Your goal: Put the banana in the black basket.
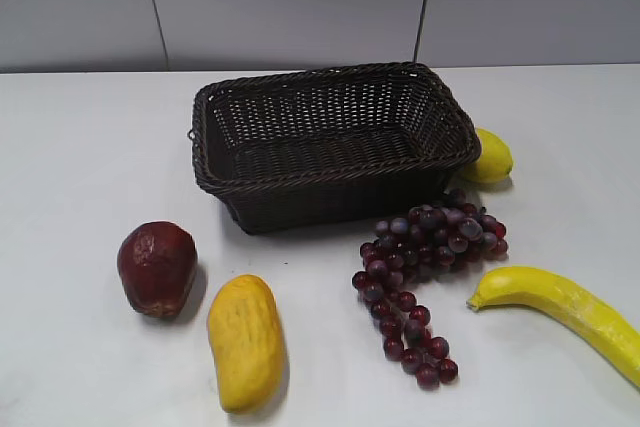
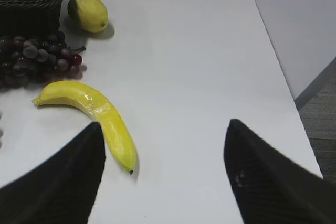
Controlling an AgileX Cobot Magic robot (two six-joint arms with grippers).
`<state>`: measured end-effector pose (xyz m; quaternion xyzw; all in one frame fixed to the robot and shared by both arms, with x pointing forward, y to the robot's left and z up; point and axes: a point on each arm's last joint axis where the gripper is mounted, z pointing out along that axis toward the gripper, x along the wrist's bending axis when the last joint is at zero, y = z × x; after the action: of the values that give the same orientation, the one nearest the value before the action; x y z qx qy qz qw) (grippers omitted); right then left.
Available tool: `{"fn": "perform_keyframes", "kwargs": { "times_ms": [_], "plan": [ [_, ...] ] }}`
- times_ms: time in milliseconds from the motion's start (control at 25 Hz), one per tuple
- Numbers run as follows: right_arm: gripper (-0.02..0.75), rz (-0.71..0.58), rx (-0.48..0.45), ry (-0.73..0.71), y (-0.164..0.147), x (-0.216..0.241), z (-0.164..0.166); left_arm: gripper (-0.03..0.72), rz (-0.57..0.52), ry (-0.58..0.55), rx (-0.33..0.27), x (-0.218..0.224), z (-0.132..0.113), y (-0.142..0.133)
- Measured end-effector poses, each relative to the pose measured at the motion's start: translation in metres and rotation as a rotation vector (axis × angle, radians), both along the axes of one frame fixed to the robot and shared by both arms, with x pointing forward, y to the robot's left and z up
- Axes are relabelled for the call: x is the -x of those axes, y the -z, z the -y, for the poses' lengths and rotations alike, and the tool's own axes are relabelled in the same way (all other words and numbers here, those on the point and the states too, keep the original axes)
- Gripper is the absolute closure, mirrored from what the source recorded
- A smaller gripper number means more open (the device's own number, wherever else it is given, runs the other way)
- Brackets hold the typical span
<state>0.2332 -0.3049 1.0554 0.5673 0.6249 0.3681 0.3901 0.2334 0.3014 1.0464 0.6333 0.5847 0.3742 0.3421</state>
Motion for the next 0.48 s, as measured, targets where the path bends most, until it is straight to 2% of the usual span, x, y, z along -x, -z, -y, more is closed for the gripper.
{"fn": "perform_keyframes", "kwargs": {
  "times_ms": [240, 480],
  "plan": [
    [0.200, -0.028, 0.003, 0.000, -0.002, -0.005, 0.000, 0.113, 0.000, 0.000, 0.000, 0.000, 0.000, 0.000],
    [0.200, -0.161, 0.015, 0.000, -0.019, -0.032, -0.003, 0.113, 0.000, 0.000, 0.000, 0.000, 0.000, 0.000]
  ]
}}
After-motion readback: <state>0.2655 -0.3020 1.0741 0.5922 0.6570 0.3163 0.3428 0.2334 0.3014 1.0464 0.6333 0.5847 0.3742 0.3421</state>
